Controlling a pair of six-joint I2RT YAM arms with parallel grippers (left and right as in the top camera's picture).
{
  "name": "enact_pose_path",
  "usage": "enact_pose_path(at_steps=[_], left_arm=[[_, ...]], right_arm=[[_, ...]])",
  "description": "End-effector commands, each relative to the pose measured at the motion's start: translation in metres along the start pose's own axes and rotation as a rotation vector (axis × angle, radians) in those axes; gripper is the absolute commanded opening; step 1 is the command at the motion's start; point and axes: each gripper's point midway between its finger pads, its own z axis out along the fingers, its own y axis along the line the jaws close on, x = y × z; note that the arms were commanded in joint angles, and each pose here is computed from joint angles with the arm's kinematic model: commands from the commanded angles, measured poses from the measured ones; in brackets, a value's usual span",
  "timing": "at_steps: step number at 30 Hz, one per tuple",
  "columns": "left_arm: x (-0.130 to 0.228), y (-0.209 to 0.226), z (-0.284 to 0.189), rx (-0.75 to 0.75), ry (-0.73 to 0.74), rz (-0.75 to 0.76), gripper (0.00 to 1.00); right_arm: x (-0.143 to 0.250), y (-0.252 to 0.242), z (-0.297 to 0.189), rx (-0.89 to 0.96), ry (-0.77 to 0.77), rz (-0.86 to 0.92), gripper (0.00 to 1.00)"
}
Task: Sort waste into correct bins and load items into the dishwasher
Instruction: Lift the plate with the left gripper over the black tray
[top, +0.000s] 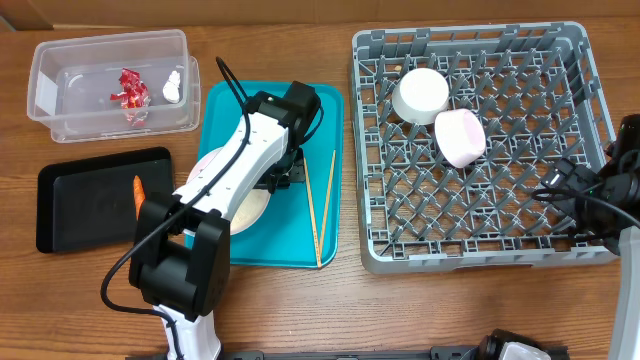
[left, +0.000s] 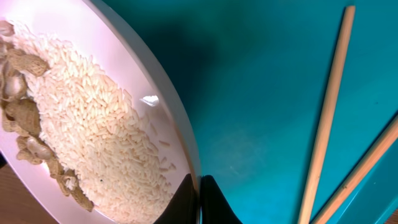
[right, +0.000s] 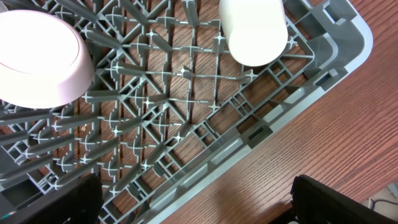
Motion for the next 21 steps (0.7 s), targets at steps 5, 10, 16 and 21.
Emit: enact_pose_path(at_steps=[5, 10, 16, 21], left_arm=[[-0.01, 0.01, -0.012, -0.047, -0.031, 0.004, 0.04], [-0.015, 0.02, -0.026, -0.089, -0.047, 0.002, 0.04], [-0.025, 0.041, -0.038, -0.055, -0.032, -0.053, 0.04], [-0.032, 0.069, -0.038, 0.023, 0.004, -0.107, 0.05]], right_arm=[[-0.005, 0.0, -0.007, -0.011, -0.032, 0.004, 1.0], [-0.005, 0.0, -0.007, -0.011, -0.032, 0.004, 1.0], [-0.005, 0.0, -0.008, -0.011, -0.032, 0.004, 1.0], [-0.005, 0.0, -0.008, -0.011, -0.031, 0.004, 1.0]])
